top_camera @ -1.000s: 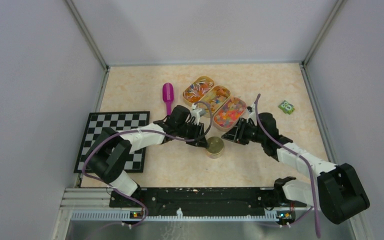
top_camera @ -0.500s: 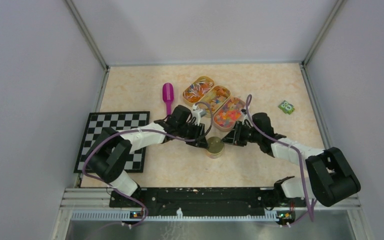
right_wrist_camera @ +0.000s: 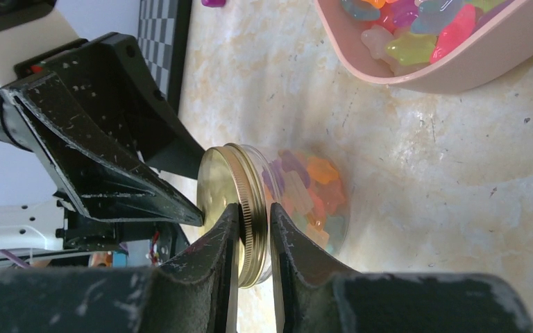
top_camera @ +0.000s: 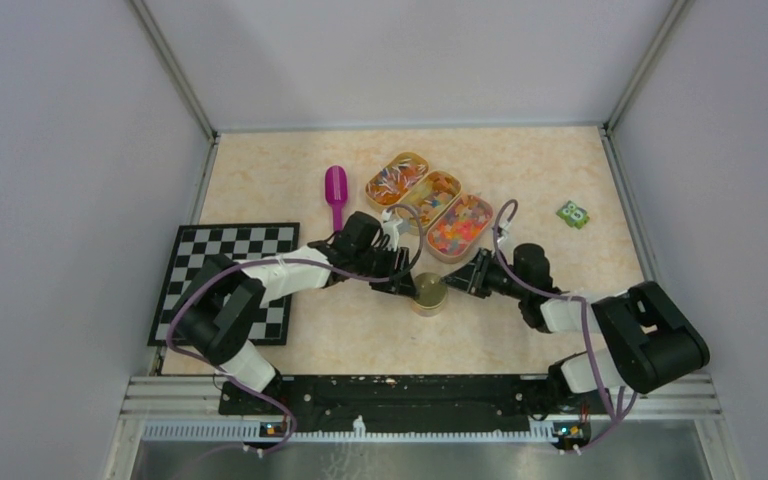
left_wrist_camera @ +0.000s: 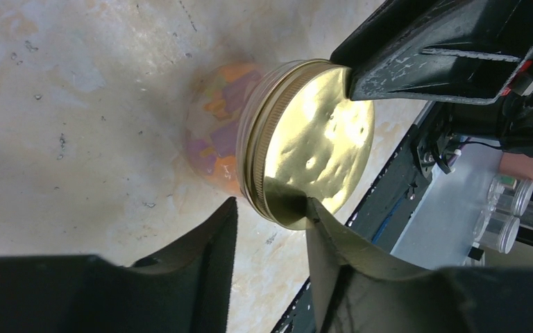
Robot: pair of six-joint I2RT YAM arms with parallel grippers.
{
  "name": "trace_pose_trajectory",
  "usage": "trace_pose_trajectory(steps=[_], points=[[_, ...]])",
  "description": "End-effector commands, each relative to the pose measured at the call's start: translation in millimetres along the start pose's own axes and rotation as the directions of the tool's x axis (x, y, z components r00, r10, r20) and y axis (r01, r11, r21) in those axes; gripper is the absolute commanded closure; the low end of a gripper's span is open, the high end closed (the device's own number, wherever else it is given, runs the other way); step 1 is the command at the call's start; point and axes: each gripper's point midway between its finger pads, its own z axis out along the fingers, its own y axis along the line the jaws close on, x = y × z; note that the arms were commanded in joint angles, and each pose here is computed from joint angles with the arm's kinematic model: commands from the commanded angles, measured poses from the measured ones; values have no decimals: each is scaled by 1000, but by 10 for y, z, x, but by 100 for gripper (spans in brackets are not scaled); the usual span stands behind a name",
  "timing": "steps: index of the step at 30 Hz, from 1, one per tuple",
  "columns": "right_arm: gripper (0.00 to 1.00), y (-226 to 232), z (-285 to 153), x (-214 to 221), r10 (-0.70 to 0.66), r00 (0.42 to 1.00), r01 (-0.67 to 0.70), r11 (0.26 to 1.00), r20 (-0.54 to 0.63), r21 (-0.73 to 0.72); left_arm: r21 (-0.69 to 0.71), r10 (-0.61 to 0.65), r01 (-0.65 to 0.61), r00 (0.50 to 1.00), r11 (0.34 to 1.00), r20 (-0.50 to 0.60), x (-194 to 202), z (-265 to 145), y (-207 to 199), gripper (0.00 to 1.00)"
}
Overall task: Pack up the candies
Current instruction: Close the bottle lid on the packing bottle.
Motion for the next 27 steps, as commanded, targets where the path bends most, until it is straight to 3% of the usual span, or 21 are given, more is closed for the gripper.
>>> trace_pose_trajectory(steps=[1, 10, 16, 23, 27], points=[[86, -598, -211, 741, 138, 973, -96, 971, -187, 218, -27, -2, 2, 1000, 1000, -12, 97, 26, 84, 49], [82, -243, -205, 344, 26, 989, 1, 984, -149, 178, -53, 44, -41, 998, 998, 41, -222, 9, 83, 40], [54, 114, -173, 7, -13, 996, 24, 993, -92, 119, -37, 69, -67, 996, 997, 57, -307, 4, 36, 37], [54, 363, -219, -278, -54, 997, 59, 992, -48, 114, -22, 79, -78, 996, 997, 52, -310, -4, 7, 37], [64, 554, -252, -377, -78, 997, 80, 994, -28, 71, -3, 83, -83, 995, 997, 53, -329, -26, -52, 38]])
